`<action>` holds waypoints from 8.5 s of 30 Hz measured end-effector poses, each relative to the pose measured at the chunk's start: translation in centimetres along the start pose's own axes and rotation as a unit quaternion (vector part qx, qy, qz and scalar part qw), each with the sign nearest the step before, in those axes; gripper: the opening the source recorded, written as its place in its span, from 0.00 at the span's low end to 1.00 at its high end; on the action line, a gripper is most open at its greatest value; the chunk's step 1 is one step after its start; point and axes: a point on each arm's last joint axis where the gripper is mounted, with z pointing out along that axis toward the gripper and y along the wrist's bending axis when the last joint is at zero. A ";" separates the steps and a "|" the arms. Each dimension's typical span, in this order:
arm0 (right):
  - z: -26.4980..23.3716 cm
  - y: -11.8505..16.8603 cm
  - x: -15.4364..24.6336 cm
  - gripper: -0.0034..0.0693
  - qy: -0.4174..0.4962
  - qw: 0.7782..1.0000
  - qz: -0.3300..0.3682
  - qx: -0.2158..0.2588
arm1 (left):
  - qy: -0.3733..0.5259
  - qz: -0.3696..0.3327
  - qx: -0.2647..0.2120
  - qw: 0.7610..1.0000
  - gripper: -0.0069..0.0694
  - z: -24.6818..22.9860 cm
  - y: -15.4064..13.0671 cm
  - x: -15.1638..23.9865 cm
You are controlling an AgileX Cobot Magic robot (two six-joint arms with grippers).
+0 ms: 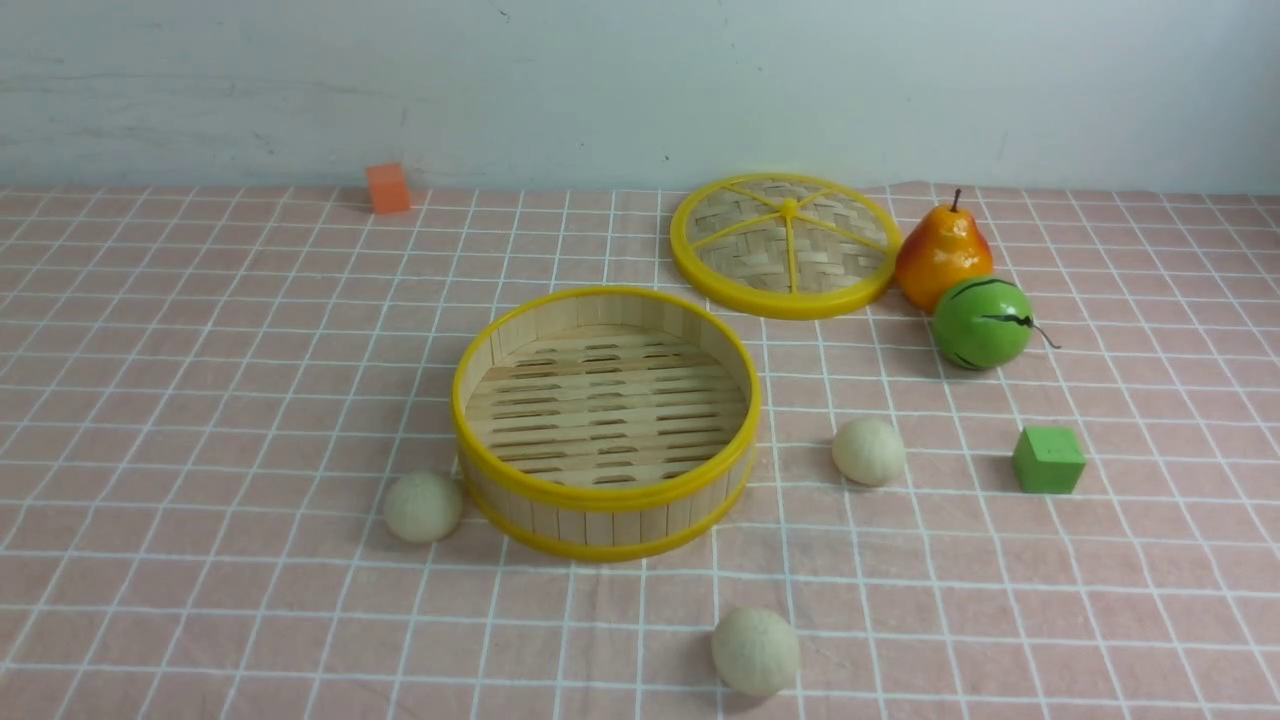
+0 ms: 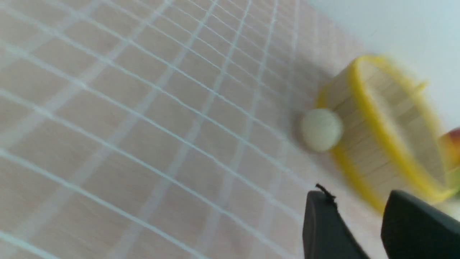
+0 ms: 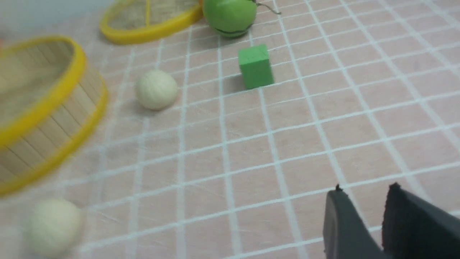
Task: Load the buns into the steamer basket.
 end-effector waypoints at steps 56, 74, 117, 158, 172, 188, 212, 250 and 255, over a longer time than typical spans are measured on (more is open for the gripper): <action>13.3 19.4 -7.6 0.03 0.496 0.732 -0.448 -0.133 | 0.445 0.423 -0.165 0.772 0.67 25.0 -17.4 -4.0; 13.4 19.3 -8.0 0.05 0.480 0.734 -0.467 -0.112 | 0.462 0.408 -0.192 0.763 0.78 32.7 -11.3 0.3; 13.5 19.3 -7.6 0.11 0.479 0.748 -0.446 -0.113 | 0.443 0.416 -0.155 0.779 0.66 37.6 -19.4 5.6; 24.4 23.4 3.8 0.73 0.561 0.665 -0.475 -0.130 | 0.315 0.451 -0.096 0.829 0.07 3.9 -21.1 -11.3; 26.1 24.5 3.0 0.07 0.567 0.677 -0.464 -0.068 | 0.285 0.429 -0.075 0.854 0.07 -2.7 -12.7 -8.8; 32.1 32.0 -0.2 0.13 0.386 0.774 -0.483 -0.138 | 0.258 0.429 -0.051 0.864 0.07 -2.6 -13.2 -9.0; 29.4 31.9 -6.2 0.81 0.389 0.761 -0.518 -0.028 | 0.252 0.428 -0.045 0.867 0.07 -2.5 -13.3 -9.0; 38.2 16.9 -3.3 0.50 0.497 0.790 -0.351 0.069 | 0.275 0.433 -0.060 0.856 0.08 -1.4 -11.5 -7.3; 36.7 20.7 -5.5 0.10 0.474 0.799 -0.367 0.044 | 0.269 0.437 -0.060 0.856 0.09 -1.3 -11.5 -7.4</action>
